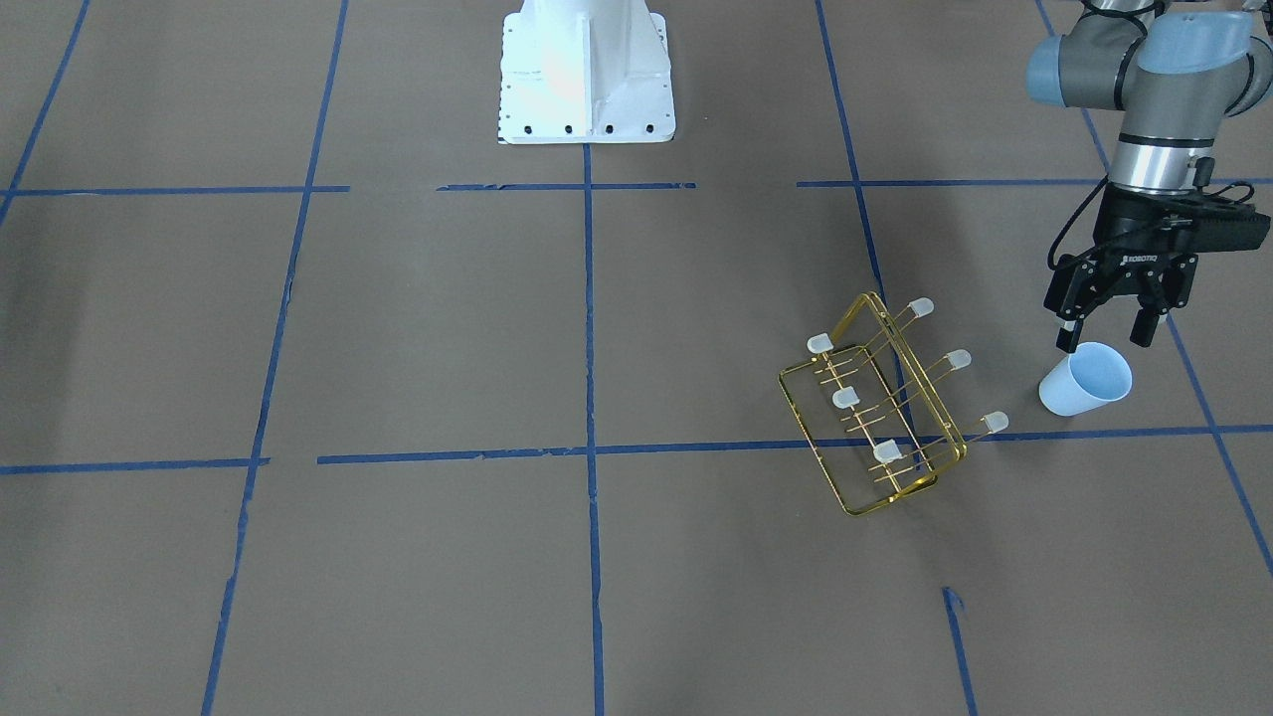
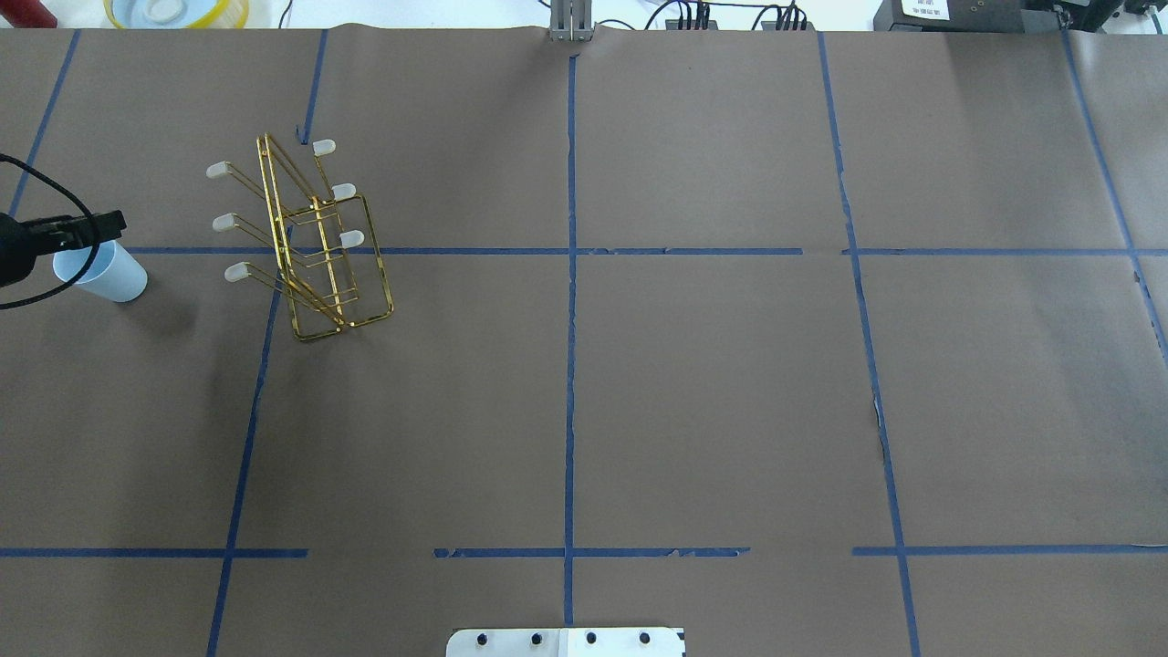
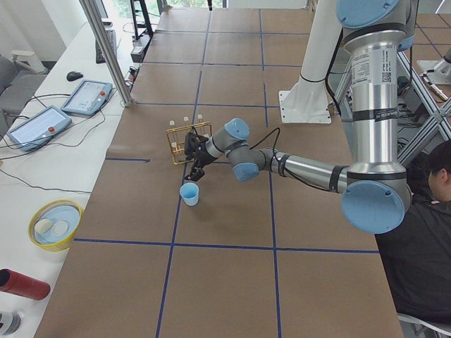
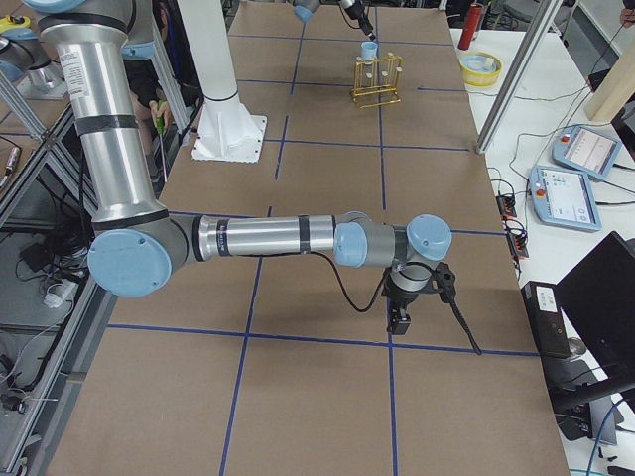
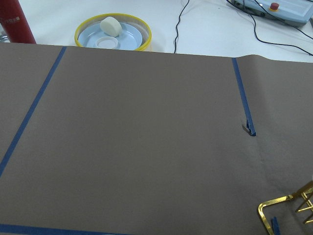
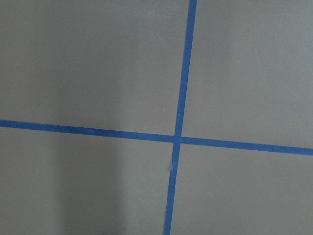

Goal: Hang cup on cup holder
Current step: 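Move the left gripper down toward the light-blue cup, then close the left gripper around the light-blue cup's side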

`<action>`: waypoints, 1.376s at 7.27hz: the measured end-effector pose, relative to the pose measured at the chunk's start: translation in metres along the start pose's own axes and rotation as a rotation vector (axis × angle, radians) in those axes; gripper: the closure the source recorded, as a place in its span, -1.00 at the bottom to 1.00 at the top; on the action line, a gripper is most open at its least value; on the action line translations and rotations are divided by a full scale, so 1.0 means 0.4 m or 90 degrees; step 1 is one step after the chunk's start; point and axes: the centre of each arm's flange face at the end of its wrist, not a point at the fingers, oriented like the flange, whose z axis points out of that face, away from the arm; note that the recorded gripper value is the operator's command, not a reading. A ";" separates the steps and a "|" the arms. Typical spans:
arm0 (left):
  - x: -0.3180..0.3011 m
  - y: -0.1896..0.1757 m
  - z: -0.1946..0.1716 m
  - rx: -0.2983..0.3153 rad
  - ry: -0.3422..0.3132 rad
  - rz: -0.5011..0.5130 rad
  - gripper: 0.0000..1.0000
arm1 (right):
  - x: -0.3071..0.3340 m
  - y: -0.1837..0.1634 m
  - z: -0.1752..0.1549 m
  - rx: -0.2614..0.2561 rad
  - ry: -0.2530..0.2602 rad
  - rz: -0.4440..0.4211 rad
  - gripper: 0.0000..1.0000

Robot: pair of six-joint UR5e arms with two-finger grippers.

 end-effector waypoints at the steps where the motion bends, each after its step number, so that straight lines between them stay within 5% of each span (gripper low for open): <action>1: 0.000 0.047 -0.001 0.020 -0.005 -0.015 -1.00 | 0.000 0.000 0.000 0.000 0.000 0.000 -1.00; 7: -0.059 0.235 0.032 0.165 -0.045 0.018 -1.00 | 0.000 0.000 0.000 0.000 0.000 0.000 -1.00; 10: -0.101 0.294 0.072 0.197 -0.052 0.035 -1.00 | 0.000 0.000 0.000 0.000 0.000 0.000 -1.00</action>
